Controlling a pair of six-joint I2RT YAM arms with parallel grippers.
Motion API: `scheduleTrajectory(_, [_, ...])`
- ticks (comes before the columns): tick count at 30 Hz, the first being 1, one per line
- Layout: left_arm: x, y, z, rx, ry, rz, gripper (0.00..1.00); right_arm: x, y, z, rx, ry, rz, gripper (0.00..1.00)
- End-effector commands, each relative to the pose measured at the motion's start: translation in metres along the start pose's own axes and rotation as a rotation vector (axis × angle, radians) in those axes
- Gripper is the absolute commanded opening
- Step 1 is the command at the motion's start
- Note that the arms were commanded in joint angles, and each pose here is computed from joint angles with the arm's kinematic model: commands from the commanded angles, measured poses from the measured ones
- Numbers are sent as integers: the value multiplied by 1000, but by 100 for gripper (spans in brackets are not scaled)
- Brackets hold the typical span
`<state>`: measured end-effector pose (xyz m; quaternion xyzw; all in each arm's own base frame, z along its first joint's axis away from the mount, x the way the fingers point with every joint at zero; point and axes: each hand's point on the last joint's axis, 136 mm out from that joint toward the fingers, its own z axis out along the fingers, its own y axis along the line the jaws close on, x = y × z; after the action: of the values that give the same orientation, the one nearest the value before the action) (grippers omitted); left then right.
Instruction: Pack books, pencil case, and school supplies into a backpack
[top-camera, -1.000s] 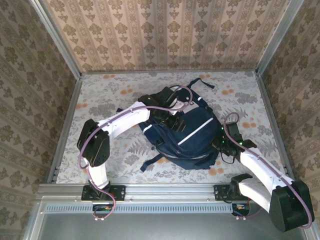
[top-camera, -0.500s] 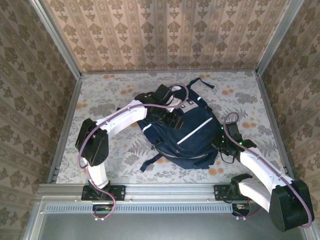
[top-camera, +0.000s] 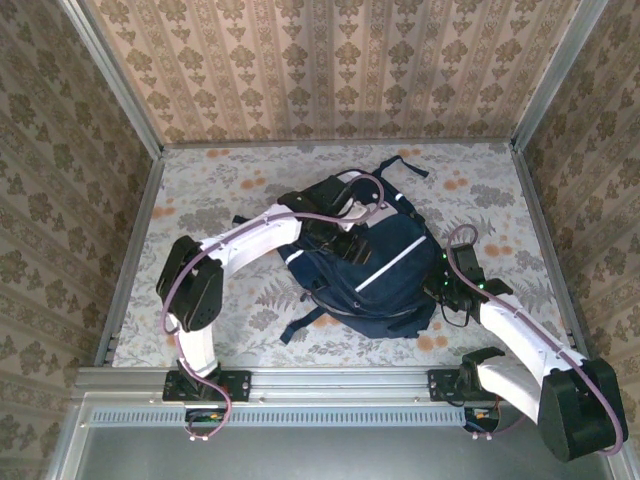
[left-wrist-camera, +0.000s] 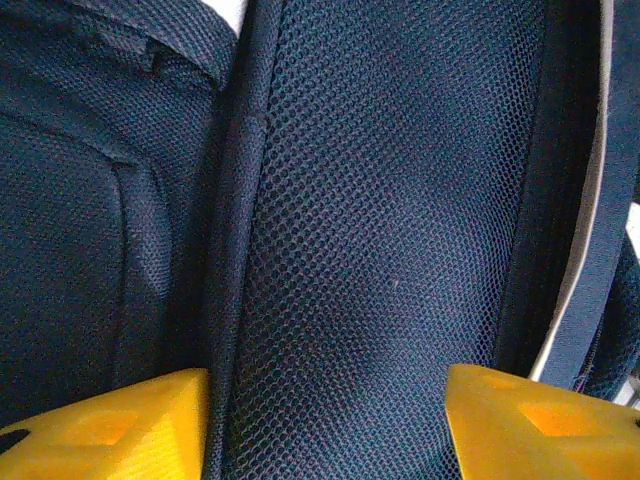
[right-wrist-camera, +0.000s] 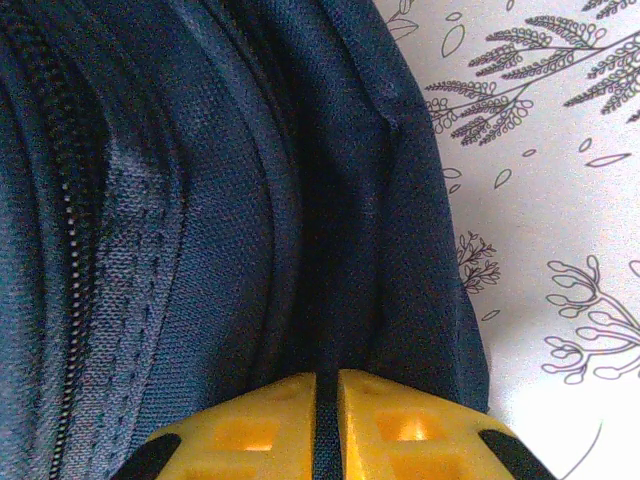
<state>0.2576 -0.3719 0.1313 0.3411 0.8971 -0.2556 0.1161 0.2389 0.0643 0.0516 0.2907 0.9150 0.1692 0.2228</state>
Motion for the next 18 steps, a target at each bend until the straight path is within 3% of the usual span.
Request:
scheduleTrajectory(1, [26,-28,32,107,111,-14,60,0,18,0,-66,25,-45,18])
scheduleTrajectory(2, [26,-26,34,101,110,-21,56,-1,20,1,-70,23,-49,18])
scheduleTrajectory(6, [20,-21,39,85,97,-39,13,-10,27,1,-70,7,-77,18])
scheduleTrajectory(8, [9,-21,37,86,66,-54,0,-19,32,-1,-61,-11,-109,19])
scheduleTrajectory(18, [-52,20,-32,95,-349,-478,0,-86,86,-12,-17,-128,-263,36])
